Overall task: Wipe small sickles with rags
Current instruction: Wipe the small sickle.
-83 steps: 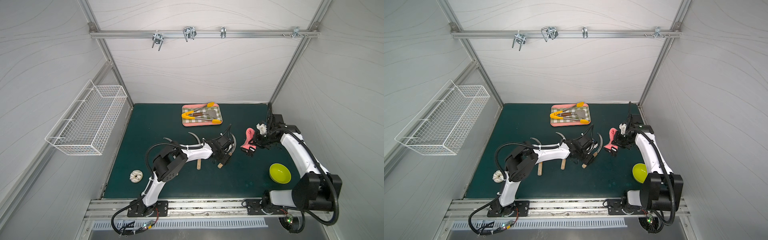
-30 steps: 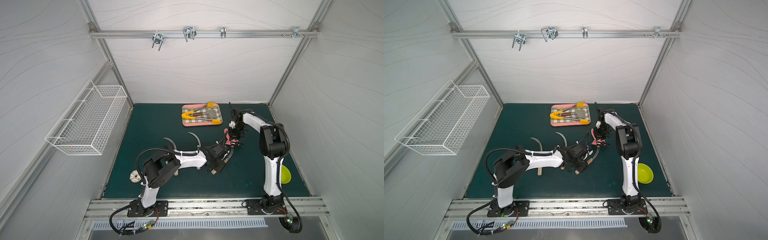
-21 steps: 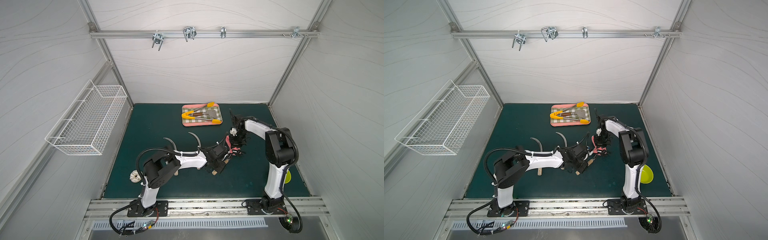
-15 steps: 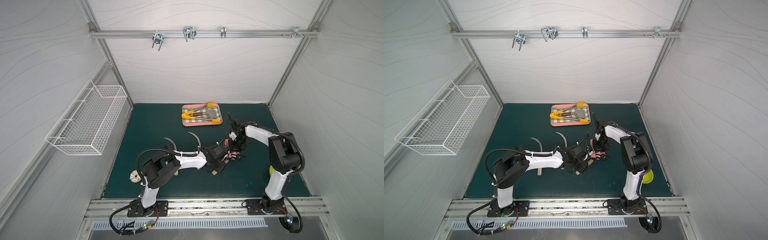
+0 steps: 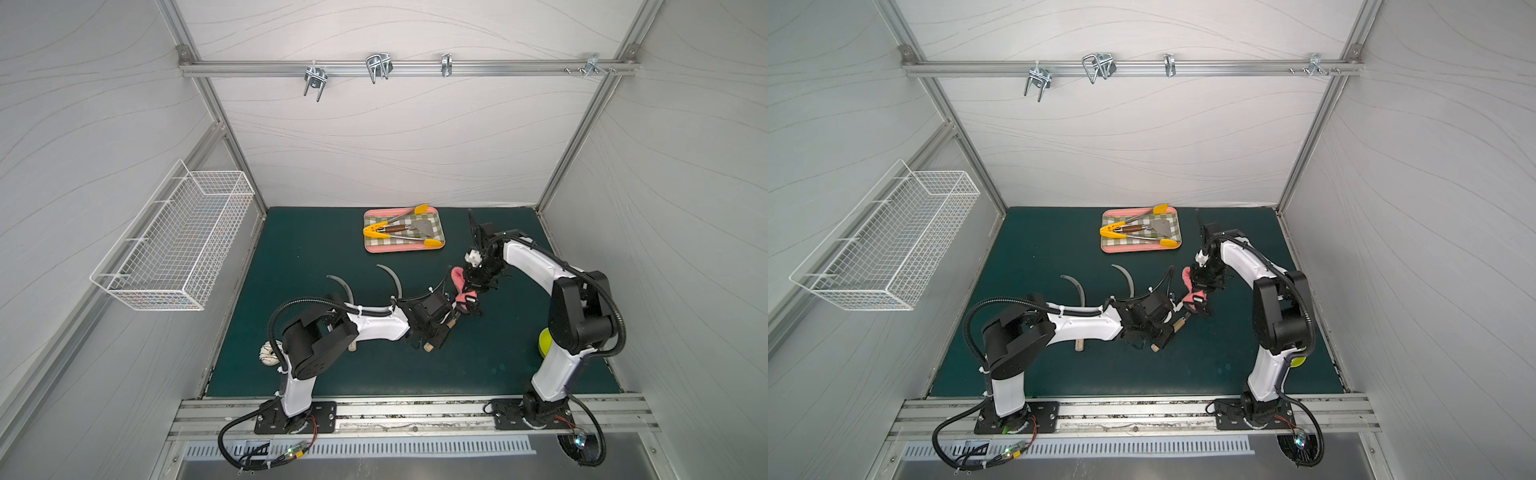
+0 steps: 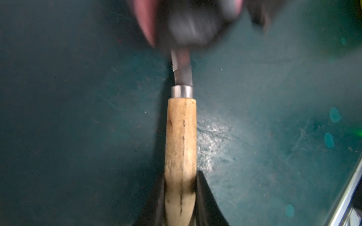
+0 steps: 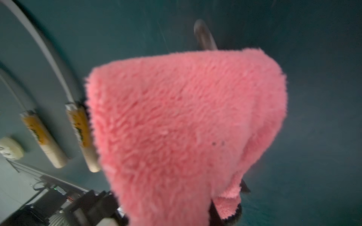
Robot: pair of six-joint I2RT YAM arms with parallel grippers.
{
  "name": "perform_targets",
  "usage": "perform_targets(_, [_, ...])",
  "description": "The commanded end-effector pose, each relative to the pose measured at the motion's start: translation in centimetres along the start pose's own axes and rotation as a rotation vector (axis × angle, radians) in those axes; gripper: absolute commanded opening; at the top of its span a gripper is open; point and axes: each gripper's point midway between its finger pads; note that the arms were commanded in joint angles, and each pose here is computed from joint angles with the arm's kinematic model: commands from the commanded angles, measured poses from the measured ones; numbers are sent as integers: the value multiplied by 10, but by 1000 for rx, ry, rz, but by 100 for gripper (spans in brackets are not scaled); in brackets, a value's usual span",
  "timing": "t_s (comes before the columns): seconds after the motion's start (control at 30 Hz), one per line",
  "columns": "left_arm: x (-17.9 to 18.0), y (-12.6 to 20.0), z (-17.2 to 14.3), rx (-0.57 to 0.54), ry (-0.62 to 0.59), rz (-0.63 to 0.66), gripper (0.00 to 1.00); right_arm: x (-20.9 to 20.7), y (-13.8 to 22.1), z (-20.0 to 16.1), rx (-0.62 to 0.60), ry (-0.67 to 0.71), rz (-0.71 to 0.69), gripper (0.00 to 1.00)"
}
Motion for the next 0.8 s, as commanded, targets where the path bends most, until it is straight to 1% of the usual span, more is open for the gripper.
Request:
perform_targets(0.0, [3,0,-13,34,19,18,0,-7,-3,12,41,14,-52,15])
perform_targets(0.17, [2,0,-14,37,26,12,0,-18,-42,33,110,10,-101,15])
perform_targets(0.33, [3,-3,-14,43,24,21,0,-37,-84,30,207,12,-182,14])
perform_targets(0.43, [4,-3,-11,40,24,27,0,-48,-97,17,252,4,-209,14])
perform_targets(0.53, [3,-3,-9,34,29,28,0,-51,-94,3,263,16,-226,14])
perform_targets(0.77, [6,1,-2,12,42,45,0,-45,-85,-60,313,35,-226,15])
Point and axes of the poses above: each gripper's point midway between its finger pads, its own y axis back along the fingers, its own x axis along the line the jaws close on, z = x × y, and after that the axes turned 8 degrees about -y, right-handed
